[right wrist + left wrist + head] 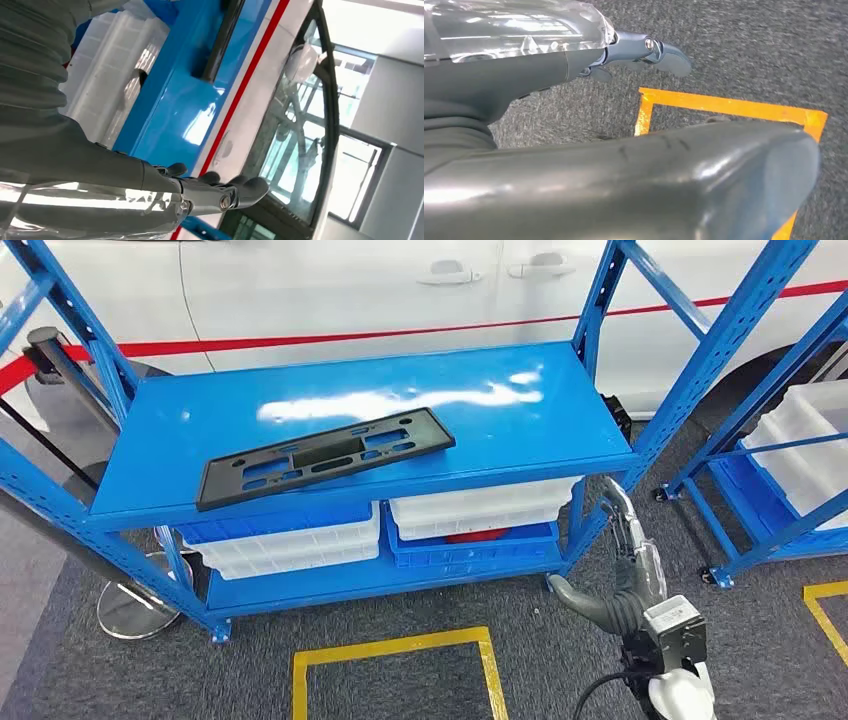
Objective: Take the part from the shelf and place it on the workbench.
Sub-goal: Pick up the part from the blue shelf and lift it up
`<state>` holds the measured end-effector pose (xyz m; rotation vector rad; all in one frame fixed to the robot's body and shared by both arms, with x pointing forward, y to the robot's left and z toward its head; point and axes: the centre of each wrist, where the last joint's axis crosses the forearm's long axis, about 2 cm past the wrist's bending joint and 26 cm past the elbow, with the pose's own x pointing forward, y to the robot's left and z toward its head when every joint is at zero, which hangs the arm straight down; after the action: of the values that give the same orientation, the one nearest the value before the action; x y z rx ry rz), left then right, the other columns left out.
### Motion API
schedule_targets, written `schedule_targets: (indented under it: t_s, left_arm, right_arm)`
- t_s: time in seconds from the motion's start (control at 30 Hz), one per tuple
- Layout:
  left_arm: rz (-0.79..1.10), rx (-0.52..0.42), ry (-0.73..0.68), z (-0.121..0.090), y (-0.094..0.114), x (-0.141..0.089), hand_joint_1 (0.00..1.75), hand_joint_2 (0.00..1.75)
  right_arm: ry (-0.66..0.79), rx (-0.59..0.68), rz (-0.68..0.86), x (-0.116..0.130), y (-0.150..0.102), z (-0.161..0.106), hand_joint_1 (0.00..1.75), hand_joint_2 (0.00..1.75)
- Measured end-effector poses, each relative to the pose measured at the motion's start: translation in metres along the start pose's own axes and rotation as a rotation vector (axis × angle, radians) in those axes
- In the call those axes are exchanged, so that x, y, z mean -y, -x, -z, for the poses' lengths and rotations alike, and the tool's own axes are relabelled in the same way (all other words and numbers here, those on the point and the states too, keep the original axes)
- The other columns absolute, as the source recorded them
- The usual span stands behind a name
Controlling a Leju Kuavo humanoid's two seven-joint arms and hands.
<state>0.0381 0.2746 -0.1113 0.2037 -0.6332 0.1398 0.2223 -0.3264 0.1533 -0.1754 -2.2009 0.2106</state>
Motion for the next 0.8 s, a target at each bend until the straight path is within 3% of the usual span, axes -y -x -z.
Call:
schedule_targets:
  t_s: [0.43, 0.8]
  left_arm:
    - [0.045, 0.009, 0.044, 0.001, 0.0, -0.002, 0.0, 0.0]
    - [0.064, 0.005, 0.055, 0.001, -0.001, -0.001, 0.0, 0.0]
  right_arm:
    - [-0.155, 0.087, -0.081, -0.061, -0.026, 0.02, 0.0, 1.75]
    - [-0.244, 0.19, -0.318, -0.107, -0.028, 0.026, 0.0, 1.75]
